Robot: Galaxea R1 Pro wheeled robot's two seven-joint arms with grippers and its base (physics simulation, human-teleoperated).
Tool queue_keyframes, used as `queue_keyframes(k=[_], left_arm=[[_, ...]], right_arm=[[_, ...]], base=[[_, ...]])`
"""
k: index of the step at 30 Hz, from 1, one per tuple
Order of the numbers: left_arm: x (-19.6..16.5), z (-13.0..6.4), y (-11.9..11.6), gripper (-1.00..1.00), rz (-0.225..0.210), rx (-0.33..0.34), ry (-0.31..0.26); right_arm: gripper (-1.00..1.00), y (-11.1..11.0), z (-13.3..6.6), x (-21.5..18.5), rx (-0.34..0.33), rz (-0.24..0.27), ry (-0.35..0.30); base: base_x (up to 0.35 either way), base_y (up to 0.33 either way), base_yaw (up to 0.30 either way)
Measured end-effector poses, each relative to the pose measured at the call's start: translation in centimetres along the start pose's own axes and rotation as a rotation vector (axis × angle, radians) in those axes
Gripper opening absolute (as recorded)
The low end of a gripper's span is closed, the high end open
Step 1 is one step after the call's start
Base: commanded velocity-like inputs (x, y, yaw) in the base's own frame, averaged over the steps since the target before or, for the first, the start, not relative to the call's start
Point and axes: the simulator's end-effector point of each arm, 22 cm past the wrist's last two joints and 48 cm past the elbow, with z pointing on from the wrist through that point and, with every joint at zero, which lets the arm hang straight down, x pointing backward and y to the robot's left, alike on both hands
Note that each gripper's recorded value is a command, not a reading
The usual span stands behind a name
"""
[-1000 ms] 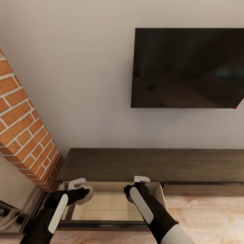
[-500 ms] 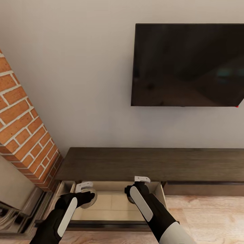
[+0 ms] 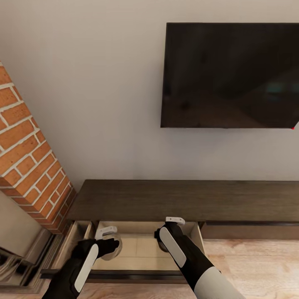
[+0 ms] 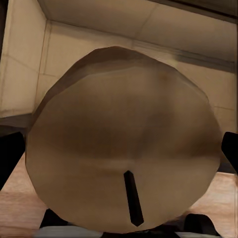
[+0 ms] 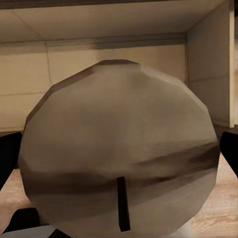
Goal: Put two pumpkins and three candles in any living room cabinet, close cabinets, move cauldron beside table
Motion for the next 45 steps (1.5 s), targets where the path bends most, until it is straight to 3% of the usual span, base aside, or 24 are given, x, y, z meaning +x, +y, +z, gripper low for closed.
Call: queue_keyframes(k=[19, 45], left_arm=[[1.5, 2.9, -0.1, -1.0, -0.001, 0.003, 0.017], [1.7, 2.9, -0.2, -1.0, -0.008, 0.014, 0.024]], right_arm=[[-1.0, 0.2, 2.7, 0.9, -0.002, -0.007, 0.007], [-1.0, 0.3, 2.7, 1.1, -0.006, -0.018, 0.018]], base=[[0.0, 0.0, 0.0], [0.027, 0.025, 0.0]])
